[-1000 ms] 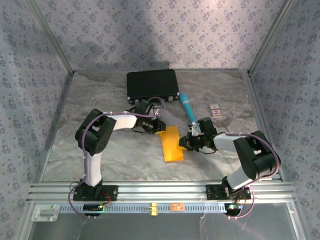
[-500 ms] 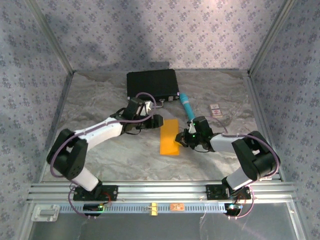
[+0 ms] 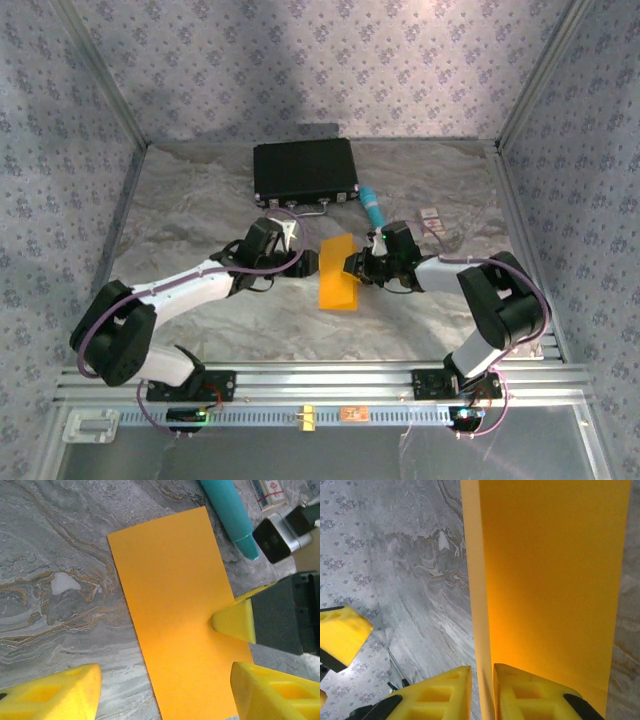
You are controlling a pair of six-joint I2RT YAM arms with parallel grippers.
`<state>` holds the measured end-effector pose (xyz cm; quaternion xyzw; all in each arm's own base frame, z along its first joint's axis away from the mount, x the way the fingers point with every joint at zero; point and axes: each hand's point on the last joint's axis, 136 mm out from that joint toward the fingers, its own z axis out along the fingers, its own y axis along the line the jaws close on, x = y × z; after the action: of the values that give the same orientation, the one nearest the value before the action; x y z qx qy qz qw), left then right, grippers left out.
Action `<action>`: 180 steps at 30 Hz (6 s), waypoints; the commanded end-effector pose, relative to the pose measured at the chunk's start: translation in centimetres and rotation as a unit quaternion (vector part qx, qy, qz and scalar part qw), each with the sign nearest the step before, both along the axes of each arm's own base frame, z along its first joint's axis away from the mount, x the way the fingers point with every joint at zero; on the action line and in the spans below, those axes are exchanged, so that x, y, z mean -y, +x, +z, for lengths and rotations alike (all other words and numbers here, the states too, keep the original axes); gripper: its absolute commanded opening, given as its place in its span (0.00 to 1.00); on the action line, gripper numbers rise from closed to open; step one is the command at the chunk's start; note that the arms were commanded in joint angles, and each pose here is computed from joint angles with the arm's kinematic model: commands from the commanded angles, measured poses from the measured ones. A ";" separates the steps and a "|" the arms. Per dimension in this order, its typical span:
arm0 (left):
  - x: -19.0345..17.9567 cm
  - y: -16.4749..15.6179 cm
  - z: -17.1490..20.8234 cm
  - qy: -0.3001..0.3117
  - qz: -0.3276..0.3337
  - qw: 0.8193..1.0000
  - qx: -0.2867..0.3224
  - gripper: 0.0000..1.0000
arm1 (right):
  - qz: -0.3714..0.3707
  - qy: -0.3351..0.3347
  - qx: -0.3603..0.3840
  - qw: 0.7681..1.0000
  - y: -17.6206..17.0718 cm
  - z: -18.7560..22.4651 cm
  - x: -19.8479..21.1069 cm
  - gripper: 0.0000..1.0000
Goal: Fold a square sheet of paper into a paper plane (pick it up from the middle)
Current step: Fold the triangle a second time at the center of the table.
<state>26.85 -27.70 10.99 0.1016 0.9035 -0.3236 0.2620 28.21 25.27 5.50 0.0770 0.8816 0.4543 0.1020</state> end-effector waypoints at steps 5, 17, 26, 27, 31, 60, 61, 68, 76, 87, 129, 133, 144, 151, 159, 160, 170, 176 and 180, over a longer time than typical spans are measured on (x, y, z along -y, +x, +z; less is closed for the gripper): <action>4.0 -3.6 -0.3 0.095 -0.110 0.986 0.087 0.72 | 0.020 -0.009 -0.025 0.999 -0.5 -1.2 0.6 0.16; 8.2 -7.4 -4.1 0.278 -0.202 0.921 0.186 0.82 | 0.020 -0.002 -0.026 0.999 -0.5 -0.9 0.7 0.16; 8.8 -7.0 -5.0 0.349 -0.195 0.888 0.227 0.84 | 0.017 -0.002 -0.026 1.000 -0.5 -0.8 0.8 0.17; 8.8 -6.9 -5.1 0.351 -0.196 0.887 0.229 0.83 | 0.017 -0.002 -0.025 1.000 -0.5 -0.8 0.8 0.17; 9.0 -7.2 -5.4 0.347 -0.206 0.887 0.223 0.77 | 0.016 0.000 -0.026 1.000 -0.4 -0.8 0.8 0.17; 9.8 -7.8 -3.4 0.195 -0.217 0.947 0.134 0.00 | -0.032 -0.026 -0.012 0.999 -0.4 0.1 4.5 0.24; 9.7 -7.8 -3.4 0.176 -0.217 0.953 0.119 0.00 | -0.039 -0.035 -0.010 0.999 -0.5 0.2 5.1 0.25; 9.8 -8.4 -3.5 0.094 -0.228 0.968 0.041 0.00 | -0.064 -0.071 0.001 0.995 -2.0 1.0 7.6 0.27; 8.9 -7.7 -3.3 0.057 -0.195 0.979 0.022 0.00 | -0.015 -0.051 -0.010 0.999 -4.7 0.9 5.6 0.14; 8.9 -7.3 -3.8 0.055 -0.186 0.981 0.013 0.07 | 0.017 -0.035 -0.024 0.999 -4.9 -0.2 2.6 0.07; 9.2 -5.9 -3.8 0.069 -0.183 0.980 0.023 0.00 | 0.016 -0.044 -0.023 0.999 -4.9 -0.4 2.7 0.09; 8.8 -5.5 -3.5 0.055 -0.169 0.984 0.016 0.00 | 0.015 -0.085 -0.024 0.996 -5.4 -1.2 3.3 0.07; 8.3 -5.5 -4.0 0.048 -0.159 0.986 -0.004 0.00 | 0.031 -0.090 -0.021 0.995 -4.9 -1.6 1.8 0.01; 8.3 -5.5 -4.1 0.046 -0.155 0.987 -0.006 0.00 | 0.026 -0.139 -0.041 0.989 -5.4 -3.9 3.0 0.00; 8.7 -5.4 -3.7 0.029 -0.142 0.989 -0.015 0.00 | 0.024 -0.198 -0.047 0.979 -6.1 -5.0 5.5 0.00; 8.7 -5.4 -3.8 0.025 -0.139 0.990 -0.017 0.00 | 0.025 -0.193 -0.040 0.980 -5.9 -4.6 5.4 0.00; 9.0 -5.3 -3.8 0.015 -0.127 0.991 -0.026 0.00 | 0.026 -0.106 -0.009 0.994 -4.8 -1.5 2.5 0.02; 9.0 -5.3 -4.0 0.017 -0.127 0.991 -0.028 0.00 | 0.026 -0.099 -0.021 0.995 -4.9 -2.3 1.8 0.01; 8.9 -5.3 -3.9 0.017 -0.127 0.991 -0.027 0.00 | 0.024 -0.087 -0.029 0.996 -5.0 -2.9 1.4 0.01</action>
<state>21.76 -36.40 6.92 0.2111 0.8991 -0.3314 0.1930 23.72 23.53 3.28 0.0498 0.9249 0.3666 0.0879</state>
